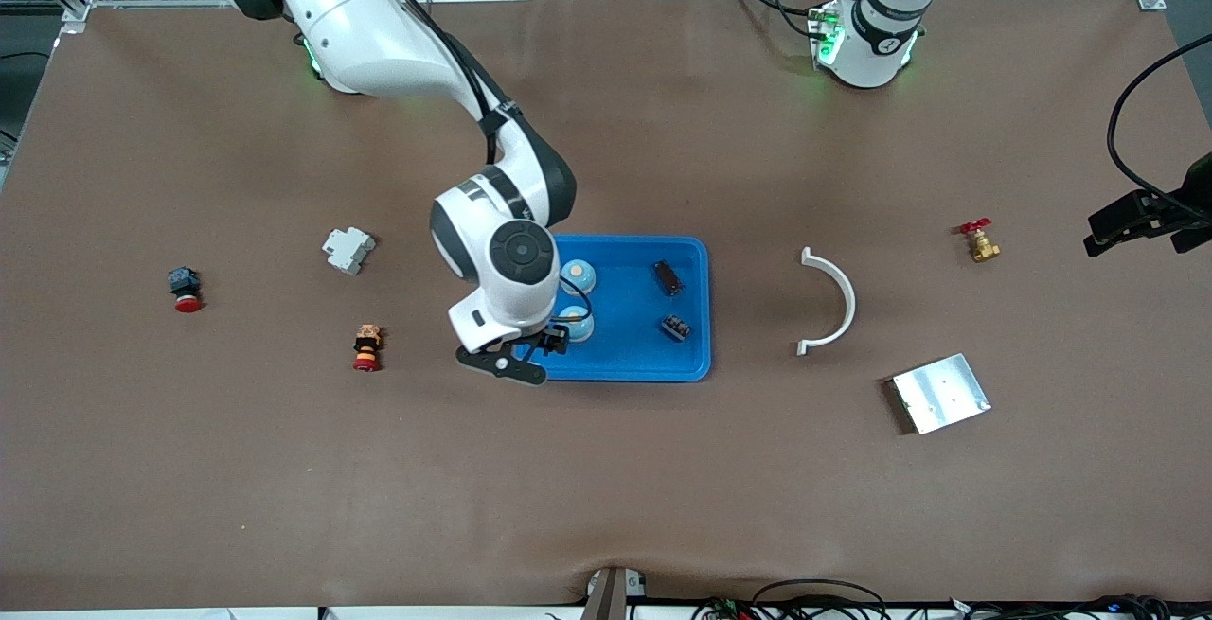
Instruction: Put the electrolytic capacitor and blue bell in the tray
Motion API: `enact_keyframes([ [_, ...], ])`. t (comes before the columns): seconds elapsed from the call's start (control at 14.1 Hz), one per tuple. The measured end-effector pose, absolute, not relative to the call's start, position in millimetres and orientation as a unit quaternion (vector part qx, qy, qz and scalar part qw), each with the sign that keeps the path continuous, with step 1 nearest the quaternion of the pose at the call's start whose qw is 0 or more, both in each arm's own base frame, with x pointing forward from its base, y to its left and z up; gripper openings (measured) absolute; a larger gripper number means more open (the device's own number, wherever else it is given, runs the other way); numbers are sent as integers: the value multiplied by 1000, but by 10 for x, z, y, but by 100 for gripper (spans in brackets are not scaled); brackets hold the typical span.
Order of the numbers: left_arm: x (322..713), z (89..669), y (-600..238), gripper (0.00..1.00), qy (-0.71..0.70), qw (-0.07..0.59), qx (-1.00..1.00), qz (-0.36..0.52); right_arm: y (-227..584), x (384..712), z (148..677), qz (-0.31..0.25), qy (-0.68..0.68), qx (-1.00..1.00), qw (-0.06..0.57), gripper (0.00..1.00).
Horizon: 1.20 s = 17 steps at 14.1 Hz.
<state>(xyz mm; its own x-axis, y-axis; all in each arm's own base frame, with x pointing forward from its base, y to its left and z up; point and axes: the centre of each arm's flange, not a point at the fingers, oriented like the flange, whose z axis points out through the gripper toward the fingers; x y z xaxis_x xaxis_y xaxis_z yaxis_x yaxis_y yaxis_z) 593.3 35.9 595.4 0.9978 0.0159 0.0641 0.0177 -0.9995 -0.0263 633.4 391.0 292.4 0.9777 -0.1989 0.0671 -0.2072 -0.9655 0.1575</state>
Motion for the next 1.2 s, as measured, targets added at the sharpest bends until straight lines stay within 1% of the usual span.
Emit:
enact_keyframes([
  [0.28,5932,5953,370,100,-9,14,-999,-32,3247,6600,3246,-2,-68,993,92,100],
  [0.5,5933,5952,368,100,-9,14,-999,-32,2721,6779,3441,-9,-62,994,91,100],
  [0.71,5934,5952,358,100,-8,13,-999,-32,1835,6985,3702,-29,-76,995,57,100],
  [0.85,5934,5952,356,100,-8,13,-999,-32,1178,7086,3924,-28,-56,997,41,100],
  [1.06,5934,5951,357,100,-8,13,-999,-32,628,7096,4351,-6,-30,999,31,100],
  [1.2,5934,5950,358,100,-8,13,-999,-32,456,7012,4626,6,-28,999,28,100],
])
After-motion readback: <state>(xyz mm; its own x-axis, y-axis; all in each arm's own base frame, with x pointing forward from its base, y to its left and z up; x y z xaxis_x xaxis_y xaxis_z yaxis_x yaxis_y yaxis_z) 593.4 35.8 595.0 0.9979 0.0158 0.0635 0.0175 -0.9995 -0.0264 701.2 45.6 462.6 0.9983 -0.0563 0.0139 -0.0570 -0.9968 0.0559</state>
